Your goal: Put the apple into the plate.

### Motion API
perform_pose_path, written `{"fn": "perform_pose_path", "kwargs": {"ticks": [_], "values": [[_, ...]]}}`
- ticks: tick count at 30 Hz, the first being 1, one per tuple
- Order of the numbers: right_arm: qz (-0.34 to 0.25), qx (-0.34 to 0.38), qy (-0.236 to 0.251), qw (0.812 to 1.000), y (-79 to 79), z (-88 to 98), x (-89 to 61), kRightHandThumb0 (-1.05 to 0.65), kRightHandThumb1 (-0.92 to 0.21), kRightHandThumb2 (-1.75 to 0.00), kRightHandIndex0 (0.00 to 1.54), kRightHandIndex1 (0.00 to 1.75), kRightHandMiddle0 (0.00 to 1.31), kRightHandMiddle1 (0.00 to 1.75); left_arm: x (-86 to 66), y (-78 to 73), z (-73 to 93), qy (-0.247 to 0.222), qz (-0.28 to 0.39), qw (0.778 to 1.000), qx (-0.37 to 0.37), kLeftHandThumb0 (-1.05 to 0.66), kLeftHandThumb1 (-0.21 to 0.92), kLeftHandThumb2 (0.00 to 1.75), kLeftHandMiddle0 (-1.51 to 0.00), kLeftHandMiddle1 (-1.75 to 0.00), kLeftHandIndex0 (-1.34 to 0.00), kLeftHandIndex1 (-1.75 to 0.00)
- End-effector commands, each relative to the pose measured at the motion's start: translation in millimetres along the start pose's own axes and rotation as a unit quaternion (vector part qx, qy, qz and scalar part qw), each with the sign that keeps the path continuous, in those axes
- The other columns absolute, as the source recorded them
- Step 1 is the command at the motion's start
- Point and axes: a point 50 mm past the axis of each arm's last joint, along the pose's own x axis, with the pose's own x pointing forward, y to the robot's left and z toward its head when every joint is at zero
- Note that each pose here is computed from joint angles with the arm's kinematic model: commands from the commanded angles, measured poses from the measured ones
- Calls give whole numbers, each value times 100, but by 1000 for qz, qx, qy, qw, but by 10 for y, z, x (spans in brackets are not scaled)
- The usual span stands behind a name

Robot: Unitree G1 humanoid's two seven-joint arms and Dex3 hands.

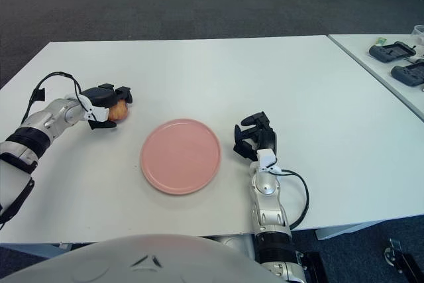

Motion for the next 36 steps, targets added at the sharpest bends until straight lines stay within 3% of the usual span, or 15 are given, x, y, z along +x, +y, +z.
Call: {"fn": "perform_pose_path", "kwargs": {"ticks": [1,5,7,10,13,19,25,36], "values": [[-8,-3,6,1000,-61,-35,-2,-40,-57,-101,63,149,41,175,-52,-385,-62,22,-71,997,-17,-53,13,130,-39,-174,-26,-174],[-8,-1,6,1000,-66,-33,-4,-40,-57,-100,63,149,41,175,-51,-400,-53,20,-59,998,-25,-50,12,131,-58,-175,-43,-175],[-10,0,5,1000,-66,-32,-5,-40,-58,-100,63,149,41,175,-49,-408,-49,20,-53,998,-27,-50,20,136,-68,-175,-57,-175],[-11,0,5,1000,-66,-33,-9,-40,-58,-100,62,149,41,175,-49,-413,-48,19,-45,998,-31,-17,9,154,-76,-174,-58,-175],[-13,1,8,1000,-69,-39,-11,-40,-58,-99,62,148,40,175,-46,-420,-42,19,-34,999,-31,-6,3,163,-81,-174,-60,-175],[-16,1,12,1000,-77,-46,-11,-40,-59,-99,61,148,40,175,-53,-408,-36,17,-7,1000,-20,-1,-2,171,-86,-175,-64,-175],[-12,3,3,1000,-71,-39,-6,-40,-58,-100,62,150,41,175,-60,-401,-30,18,21,1000,-2,0,-2,167,-88,-166,-64,-175],[-12,1,-2,1000,-67,-35,-5,-40,-58,-99,62,149,40,175,-61,-389,-1,15,32,999,-41,0,-8,171,-97,-156,-68,-175]]}}
